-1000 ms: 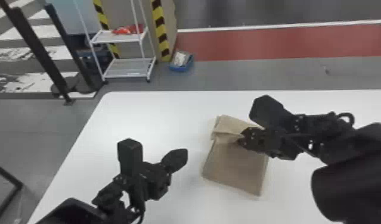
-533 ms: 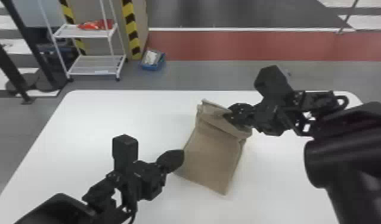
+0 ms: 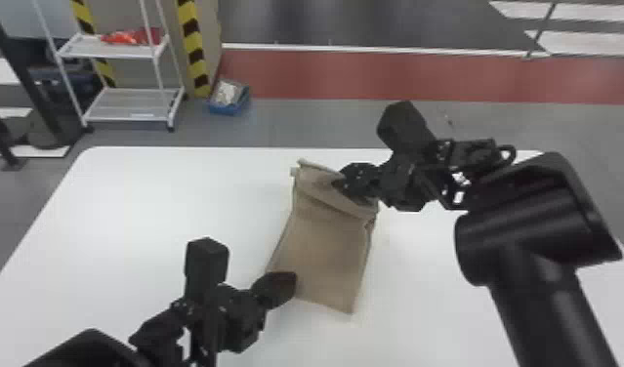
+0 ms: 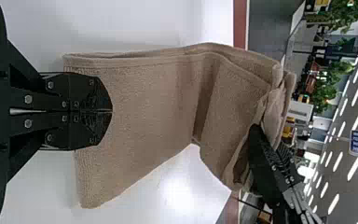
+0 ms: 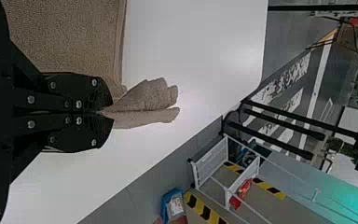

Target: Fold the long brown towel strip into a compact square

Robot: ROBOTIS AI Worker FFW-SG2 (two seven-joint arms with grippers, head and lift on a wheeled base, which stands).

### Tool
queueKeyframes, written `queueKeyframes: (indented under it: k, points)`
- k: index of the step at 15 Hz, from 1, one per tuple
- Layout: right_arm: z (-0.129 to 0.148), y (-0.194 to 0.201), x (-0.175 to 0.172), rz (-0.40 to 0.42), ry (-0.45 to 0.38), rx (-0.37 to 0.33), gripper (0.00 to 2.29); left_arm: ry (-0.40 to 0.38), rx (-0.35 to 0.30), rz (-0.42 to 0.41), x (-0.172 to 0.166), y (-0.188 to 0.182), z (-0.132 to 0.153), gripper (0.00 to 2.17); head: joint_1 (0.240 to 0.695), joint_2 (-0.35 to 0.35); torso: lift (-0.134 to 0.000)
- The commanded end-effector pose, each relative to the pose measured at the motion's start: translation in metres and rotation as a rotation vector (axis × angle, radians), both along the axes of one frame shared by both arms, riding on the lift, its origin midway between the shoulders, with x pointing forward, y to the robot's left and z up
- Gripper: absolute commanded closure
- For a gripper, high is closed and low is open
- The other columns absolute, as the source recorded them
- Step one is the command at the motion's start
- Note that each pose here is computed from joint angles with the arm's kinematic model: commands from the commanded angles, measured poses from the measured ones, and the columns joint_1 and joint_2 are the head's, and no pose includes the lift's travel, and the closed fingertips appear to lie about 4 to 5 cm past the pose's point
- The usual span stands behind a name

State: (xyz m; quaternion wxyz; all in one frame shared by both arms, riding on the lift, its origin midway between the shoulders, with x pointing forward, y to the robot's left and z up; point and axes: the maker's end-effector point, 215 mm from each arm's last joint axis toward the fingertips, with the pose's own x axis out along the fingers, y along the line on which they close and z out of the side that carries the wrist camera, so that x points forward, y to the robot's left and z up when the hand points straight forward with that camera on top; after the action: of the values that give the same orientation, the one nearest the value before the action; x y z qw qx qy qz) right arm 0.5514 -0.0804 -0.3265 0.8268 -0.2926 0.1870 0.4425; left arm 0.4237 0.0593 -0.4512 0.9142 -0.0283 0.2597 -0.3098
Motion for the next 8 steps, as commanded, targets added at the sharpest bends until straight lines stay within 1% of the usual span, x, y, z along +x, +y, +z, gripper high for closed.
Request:
queueKeyframes:
  k: [1,2,5,6,8]
  points:
    - [0.002,0.018,0.002,0.036,-0.011,0.005,1.18,0.008,0.011,-0.012,-0.006,-0.005,-0.006,1.2,0.695,-0.025,-0.124]
    - [0.004,0.024,0.003,0.049,-0.018,0.008,1.18,0.008,0.023,-0.018,-0.008,-0.008,-0.009,1.2,0.695,-0.019,-0.124]
    - [0.003,0.044,0.002,0.087,-0.018,0.019,1.18,0.012,0.019,-0.022,-0.01,-0.014,-0.011,1.2,0.695,-0.008,-0.124]
    - [0.007,0.052,0.002,0.103,-0.022,0.022,1.18,0.015,0.019,-0.022,-0.01,-0.014,-0.013,1.2,0.695,0.001,-0.124]
    - [0.008,0.064,-0.005,0.133,-0.009,0.044,1.18,0.014,0.021,-0.021,-0.009,-0.014,-0.013,1.2,0.695,0.012,-0.124]
